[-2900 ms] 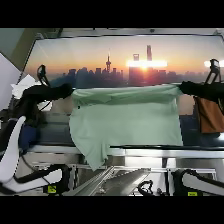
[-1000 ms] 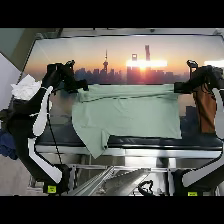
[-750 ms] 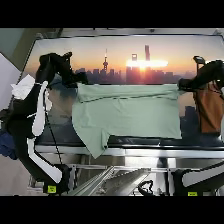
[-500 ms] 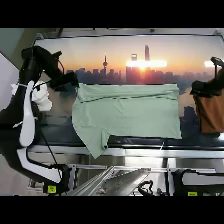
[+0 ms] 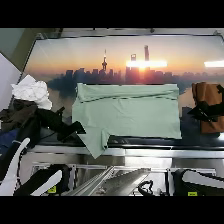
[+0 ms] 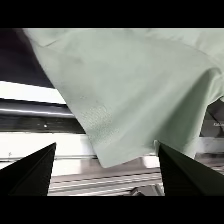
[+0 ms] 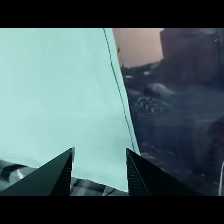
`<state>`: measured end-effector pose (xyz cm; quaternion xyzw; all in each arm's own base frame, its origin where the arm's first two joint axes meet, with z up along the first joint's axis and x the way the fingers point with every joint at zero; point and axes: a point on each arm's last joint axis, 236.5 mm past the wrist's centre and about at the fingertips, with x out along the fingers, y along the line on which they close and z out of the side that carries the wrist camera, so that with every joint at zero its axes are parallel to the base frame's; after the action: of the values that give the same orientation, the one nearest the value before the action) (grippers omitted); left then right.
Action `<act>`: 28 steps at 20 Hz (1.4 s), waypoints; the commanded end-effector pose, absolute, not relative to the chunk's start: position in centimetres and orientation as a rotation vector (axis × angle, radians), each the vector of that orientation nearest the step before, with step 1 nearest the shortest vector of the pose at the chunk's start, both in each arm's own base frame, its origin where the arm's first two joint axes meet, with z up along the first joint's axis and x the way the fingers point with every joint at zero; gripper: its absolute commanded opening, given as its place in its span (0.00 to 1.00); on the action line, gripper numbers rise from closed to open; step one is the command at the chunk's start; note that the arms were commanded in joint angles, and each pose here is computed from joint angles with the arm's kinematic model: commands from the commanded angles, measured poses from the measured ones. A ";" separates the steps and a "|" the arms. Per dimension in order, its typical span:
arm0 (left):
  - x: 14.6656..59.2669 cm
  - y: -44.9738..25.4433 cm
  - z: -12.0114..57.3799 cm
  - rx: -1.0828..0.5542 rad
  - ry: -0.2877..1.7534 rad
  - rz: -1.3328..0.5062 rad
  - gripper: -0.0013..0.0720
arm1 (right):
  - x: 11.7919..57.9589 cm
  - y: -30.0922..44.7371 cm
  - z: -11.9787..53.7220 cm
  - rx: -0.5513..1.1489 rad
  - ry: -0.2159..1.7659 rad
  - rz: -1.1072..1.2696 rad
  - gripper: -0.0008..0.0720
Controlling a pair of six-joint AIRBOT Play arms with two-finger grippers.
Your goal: Fold the shirts.
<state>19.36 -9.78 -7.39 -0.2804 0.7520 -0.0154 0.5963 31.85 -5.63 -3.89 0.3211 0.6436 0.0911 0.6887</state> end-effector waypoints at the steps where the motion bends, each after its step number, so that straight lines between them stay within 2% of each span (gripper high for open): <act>1: 17.8 -10.5 -9.7 -0.764 1.693 -0.029 0.99 | 30.5 -5.4 -5.7 0.750 1.505 0.208 0.53; 4: 19.6 -10.9 -9.9 -0.805 1.636 -0.037 0.99 | 29.3 -4.9 -7.7 0.774 1.559 0.206 0.53; 8: 19.3 -11.4 -11.9 -0.815 1.710 -0.023 0.99 | 28.7 -4.5 -9.0 0.795 1.582 0.200 0.53; 9: 19.1 -11.7 -12.4 -0.802 1.722 -0.022 0.95 | 28.6 -4.4 -9.1 0.797 1.589 0.203 0.53; 10: 19.1 -12.1 -12.9 -0.787 1.727 -0.026 0.71 | 28.3 -4.3 -9.3 0.803 1.597 0.203 0.53; 11: 19.2 -12.7 -13.1 -0.778 1.725 -0.037 0.54 | 27.9 -4.2 -9.7 0.803 1.611 0.202 0.53; 12: 19.5 -13.1 -13.3 -0.765 1.717 -0.049 0.50 | 27.5 -4.0 -10.1 0.810 1.625 0.200 0.53; 13: 19.8 -13.5 -13.2 -0.733 1.718 -0.074 0.42 | 27.1 -3.8 -10.5 0.816 1.636 0.197 0.53; 14: 20.3 -13.8 -12.9 -0.713 1.714 -0.094 0.03 | 26.5 -3.7 -11.1 0.816 1.653 0.189 0.53; 18: 22.7 -14.4 -10.6 -0.686 1.671 -0.161 0.04 | 24.8 -3.0 -13.1 0.839 1.717 0.183 0.53; 21: 23.8 -14.5 -8.7 -0.679 1.608 -0.191 0.04 | 25.1 -0.7 -13.4 0.849 1.727 0.254 0.51; 22: 24.0 -14.5 -8.1 -0.677 1.585 -0.199 0.04 | 25.8 0.4 -13.0 0.847 1.700 0.303 0.42; 23: 24.0 -14.5 -7.4 -0.673 1.567 -0.212 0.04 | 26.5 1.2 -12.4 0.849 1.680 0.344 0.12; 25: 23.3 -14.7 -6.0 -0.659 1.560 -0.244 0.04 | 27.0 1.4 -11.5 0.820 1.670 0.367 0.04; 28: 21.3 -13.0 -4.9 -0.573 1.581 -0.205 0.04 | 25.7 -1.7 -11.4 0.680 1.708 0.241 0.04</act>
<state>22.96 -14.22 -6.04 -0.2808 0.6901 -0.1017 0.6592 26.66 -0.22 -11.90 0.3293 0.7205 0.1305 0.5962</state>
